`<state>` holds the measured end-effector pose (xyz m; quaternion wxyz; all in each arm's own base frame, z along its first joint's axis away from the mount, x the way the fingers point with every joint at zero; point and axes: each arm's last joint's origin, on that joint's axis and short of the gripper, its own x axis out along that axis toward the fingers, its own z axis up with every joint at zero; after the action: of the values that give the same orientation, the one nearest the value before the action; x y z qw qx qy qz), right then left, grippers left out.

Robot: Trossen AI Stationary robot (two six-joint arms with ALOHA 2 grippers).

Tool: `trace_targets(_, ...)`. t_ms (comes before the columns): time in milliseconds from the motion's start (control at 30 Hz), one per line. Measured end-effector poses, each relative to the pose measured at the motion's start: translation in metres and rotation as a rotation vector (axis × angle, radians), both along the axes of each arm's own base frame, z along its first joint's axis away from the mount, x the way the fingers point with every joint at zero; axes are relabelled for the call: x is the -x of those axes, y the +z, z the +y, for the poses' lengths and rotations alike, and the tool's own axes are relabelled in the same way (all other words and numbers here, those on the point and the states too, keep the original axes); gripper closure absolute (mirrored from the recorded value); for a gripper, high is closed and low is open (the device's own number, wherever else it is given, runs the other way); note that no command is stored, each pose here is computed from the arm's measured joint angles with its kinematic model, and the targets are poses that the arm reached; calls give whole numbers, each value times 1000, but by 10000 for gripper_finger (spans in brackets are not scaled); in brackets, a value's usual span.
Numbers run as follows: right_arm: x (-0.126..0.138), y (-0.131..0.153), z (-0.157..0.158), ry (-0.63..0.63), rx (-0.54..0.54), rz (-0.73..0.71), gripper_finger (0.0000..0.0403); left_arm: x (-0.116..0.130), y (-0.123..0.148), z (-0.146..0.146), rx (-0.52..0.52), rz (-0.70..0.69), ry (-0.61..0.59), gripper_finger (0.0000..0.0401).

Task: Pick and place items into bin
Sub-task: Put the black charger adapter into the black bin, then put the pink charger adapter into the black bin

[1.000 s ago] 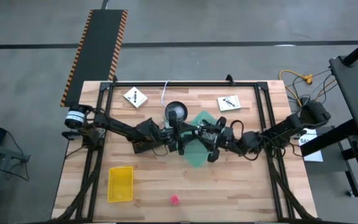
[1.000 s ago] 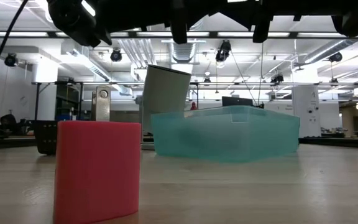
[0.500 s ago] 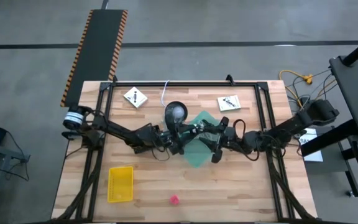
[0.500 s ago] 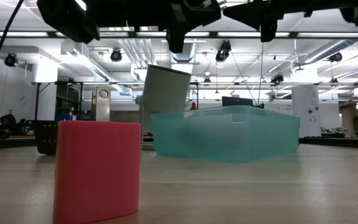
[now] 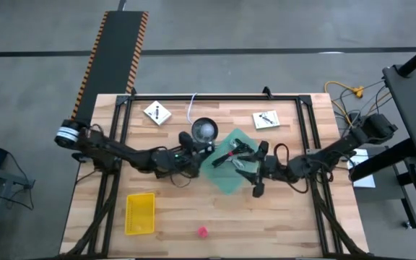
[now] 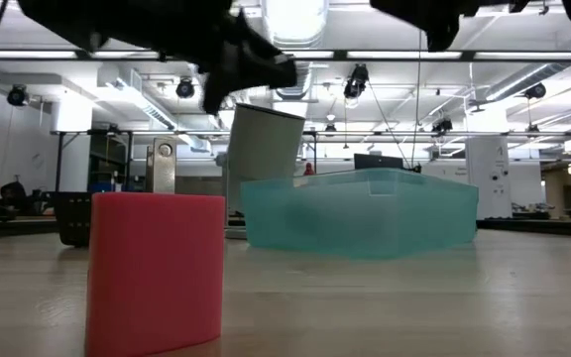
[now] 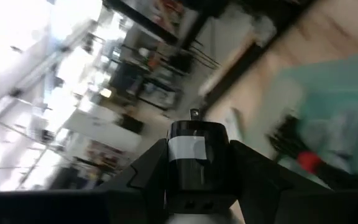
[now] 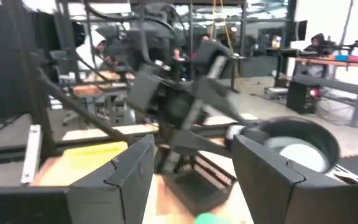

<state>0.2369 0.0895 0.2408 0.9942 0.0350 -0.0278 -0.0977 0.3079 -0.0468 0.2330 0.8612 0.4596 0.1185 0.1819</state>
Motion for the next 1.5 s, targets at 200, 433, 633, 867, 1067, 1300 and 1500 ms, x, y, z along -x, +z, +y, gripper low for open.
trace_targets(200, 0, -5, -1, -38, 13, 35, 202, 34, 1, -5, 163, 162, -12, 268)
trace_targets(433, 0, -14, -2, -59, 13, 112, 202, 69, 6, -5, 294, 281, 40, 268)
trace_targets(633, 1, -20, -3, -64, 2, 164, 202, 90, 3, -2, 391, 384, 78, 268)
trace_targets(867, 4, -32, -4, -72, -25, 233, 202, 97, -9, -3, 561, 506, 67, 268)
trace_targets(1067, 10, -46, -7, -83, -75, 268, 202, 96, -22, -3, 542, 594, 105, 268)
trace_targets(1300, 12, -49, -7, -84, -77, 273, 202, 93, -33, -4, 540, 636, 177, 257)
trace_targets(1500, 12, -49, -8, -84, -76, 276, 202, 89, -34, -4, 522, 633, 199, 165)
